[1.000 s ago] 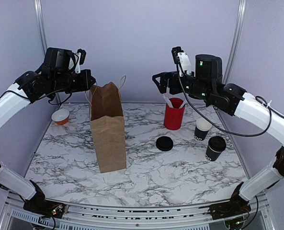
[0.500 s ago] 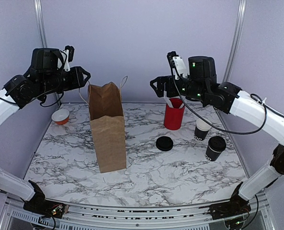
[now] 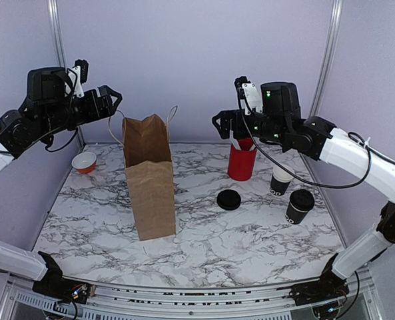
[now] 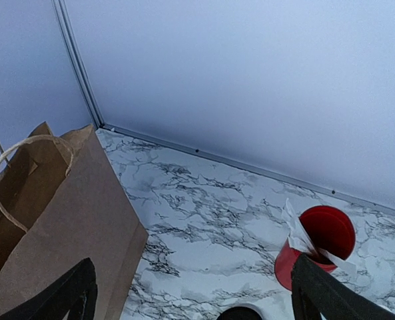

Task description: Pack the takeout coffee

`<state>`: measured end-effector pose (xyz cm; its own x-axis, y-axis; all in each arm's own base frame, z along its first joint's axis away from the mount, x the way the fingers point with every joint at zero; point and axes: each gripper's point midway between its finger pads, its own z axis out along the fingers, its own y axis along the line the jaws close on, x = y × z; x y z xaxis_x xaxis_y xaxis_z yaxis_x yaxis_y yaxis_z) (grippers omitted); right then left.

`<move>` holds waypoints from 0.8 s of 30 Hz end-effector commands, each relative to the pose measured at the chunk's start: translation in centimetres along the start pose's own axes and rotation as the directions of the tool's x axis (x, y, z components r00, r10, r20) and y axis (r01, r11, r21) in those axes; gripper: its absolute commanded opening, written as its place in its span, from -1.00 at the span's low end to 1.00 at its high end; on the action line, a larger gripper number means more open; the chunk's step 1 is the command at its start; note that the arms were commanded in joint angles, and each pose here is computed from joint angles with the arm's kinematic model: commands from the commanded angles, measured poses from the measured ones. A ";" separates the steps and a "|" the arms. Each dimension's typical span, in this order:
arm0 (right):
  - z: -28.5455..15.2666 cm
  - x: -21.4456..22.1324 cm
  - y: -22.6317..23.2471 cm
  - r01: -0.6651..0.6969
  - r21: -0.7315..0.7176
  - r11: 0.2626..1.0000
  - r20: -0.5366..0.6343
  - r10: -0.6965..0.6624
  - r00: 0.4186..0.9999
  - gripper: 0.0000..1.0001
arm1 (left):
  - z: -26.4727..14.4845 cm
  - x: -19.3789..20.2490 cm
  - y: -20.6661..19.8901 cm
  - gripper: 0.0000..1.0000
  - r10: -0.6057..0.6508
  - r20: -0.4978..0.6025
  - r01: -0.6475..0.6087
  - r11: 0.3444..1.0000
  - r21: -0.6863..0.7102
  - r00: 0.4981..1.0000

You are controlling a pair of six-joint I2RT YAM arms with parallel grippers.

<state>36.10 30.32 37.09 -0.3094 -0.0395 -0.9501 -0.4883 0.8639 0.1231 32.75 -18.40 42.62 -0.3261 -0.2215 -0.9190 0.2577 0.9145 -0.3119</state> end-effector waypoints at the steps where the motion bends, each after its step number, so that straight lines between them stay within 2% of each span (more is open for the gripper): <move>1: -1.4 -0.6 -1.3 -0.026 0.046 0.999 0.028 0.025 0.999 0.97 | -1.2 -1.8 0.5 0.83 -0.011 0.074 0.012 1.000 -0.011 0.997; 4: -1.6 -0.5 -1.6 -0.021 0.064 0.998 0.024 0.020 1.000 0.97 | -1.7 -2.1 0.8 0.98 -0.018 0.093 0.020 1.000 -0.020 0.995; 15: -2.7 0.8 -3.6 -0.024 0.150 0.988 -0.006 0.025 1.000 0.99 | -3.3 -2.9 2.2 0.98 -0.025 0.155 0.036 0.997 -0.072 0.988; 24: -4.9 4.3 -8.4 -0.101 0.270 0.958 -0.083 0.128 0.988 0.99 | -4.6 -3.2 3.4 0.98 -0.034 0.202 0.056 0.993 -0.104 0.979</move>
<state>35.39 23.39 33.90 -0.3956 -0.0198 -0.9182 -0.3002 0.9477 0.1089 30.84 -14.24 44.49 -0.2045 -0.2890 -0.9352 0.1667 0.9312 -0.3242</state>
